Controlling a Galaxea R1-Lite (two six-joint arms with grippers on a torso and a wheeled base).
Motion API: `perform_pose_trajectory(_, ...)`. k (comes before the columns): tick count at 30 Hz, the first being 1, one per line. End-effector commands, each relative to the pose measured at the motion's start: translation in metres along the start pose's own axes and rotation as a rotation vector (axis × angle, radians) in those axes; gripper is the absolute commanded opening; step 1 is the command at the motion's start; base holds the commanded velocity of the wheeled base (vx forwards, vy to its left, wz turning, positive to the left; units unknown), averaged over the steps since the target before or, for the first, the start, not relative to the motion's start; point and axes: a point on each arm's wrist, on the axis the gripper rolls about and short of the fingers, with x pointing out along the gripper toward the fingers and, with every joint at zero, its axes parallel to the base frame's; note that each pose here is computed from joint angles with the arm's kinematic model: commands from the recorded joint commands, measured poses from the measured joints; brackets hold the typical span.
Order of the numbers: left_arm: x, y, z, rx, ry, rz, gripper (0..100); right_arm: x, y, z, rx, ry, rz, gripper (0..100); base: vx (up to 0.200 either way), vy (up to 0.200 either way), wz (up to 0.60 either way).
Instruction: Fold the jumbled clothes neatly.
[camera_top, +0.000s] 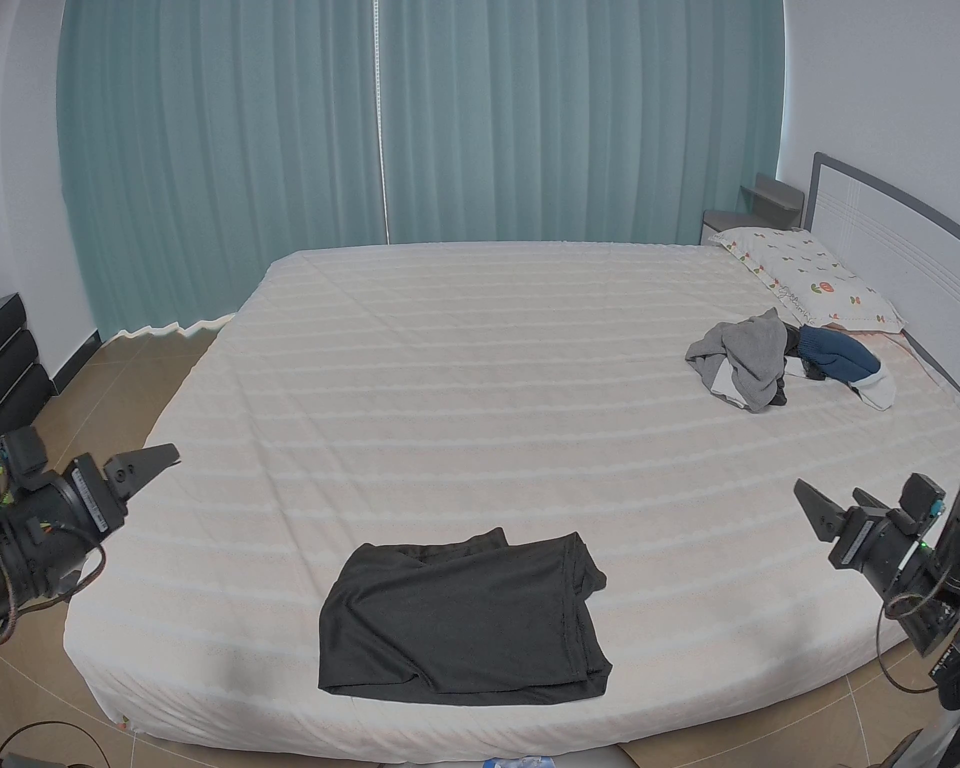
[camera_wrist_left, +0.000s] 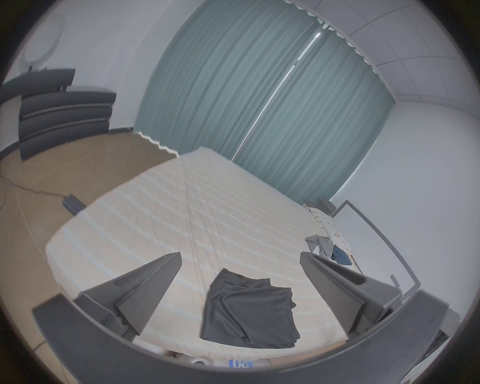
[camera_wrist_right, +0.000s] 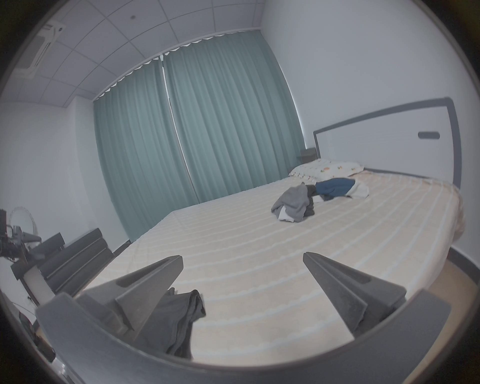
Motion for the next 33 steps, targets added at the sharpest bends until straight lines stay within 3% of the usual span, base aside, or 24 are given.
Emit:
perform_pose_trajectory(1, -0.084, 0.009, -0.003, 0.148, -0.220, -0.001, 100, -0.087, -0.022, 0.012, -0.097, -0.162, -0.012, 100, 0.000, 0.000, 0.00)
perform_pose_trajectory(6, -0.110, 0.020, -0.016, 0.230, -0.281, 0.077, 100, -0.121, -0.035, 0.003, -0.206, -0.223, -0.109, 100, 0.000, 0.000, 0.00)
perform_pose_trajectory(13, -0.143, 0.036, -0.037, 0.297, -0.350, 0.133, 100, -0.162, -0.033, 0.000, -0.326, -0.255, -0.126, 100, 0.000, 0.000, 0.00)
perform_pose_trajectory(18, -0.160, 0.044, -0.053, 0.325, -0.427, 0.172, 100, -0.202, -0.034, -0.009, -0.346, -0.179, -0.069, 100, 0.000, 0.000, 0.00)
perform_pose_trajectory(21, -0.163, 0.048, -0.061, 0.349, -0.441, 0.202, 100, -0.204, -0.034, -0.010, -0.329, -0.154, -0.079, 100, 0.000, 0.000, 0.00)
perform_pose_trajectory(22, -0.165, 0.052, -0.077, 0.390, -0.459, 0.262, 100, -0.203, -0.035, -0.011, -0.295, -0.153, -0.081, 100, 0.000, 0.000, 0.00)
perform_pose_trajectory(26, -0.165, 0.062, -0.097, 0.445, -0.495, 0.283, 100, -0.196, -0.038, -0.019, -0.262, -0.141, -0.142, 100, 0.000, 0.000, 0.00)
perform_pose_trajectory(30, -0.159, 0.066, -0.101, 0.431, -0.486, 0.288, 100, -0.184, -0.042, -0.031, -0.260, -0.142, -0.162, 100, 0.000, 0.000, 0.00)
perform_pose_trajectory(31, -0.153, 0.067, -0.101, 0.364, -0.527, 0.256, 100, -0.171, -0.046, -0.043, -0.266, -0.194, -0.150, 100, 0.000, 0.000, 0.00)
perform_pose_trajectory(33, -0.149, 0.067, -0.102, 0.348, -0.547, 0.244, 100, -0.167, -0.047, -0.048, -0.277, -0.226, -0.143, 100, 0.000, 0.000, 0.00)
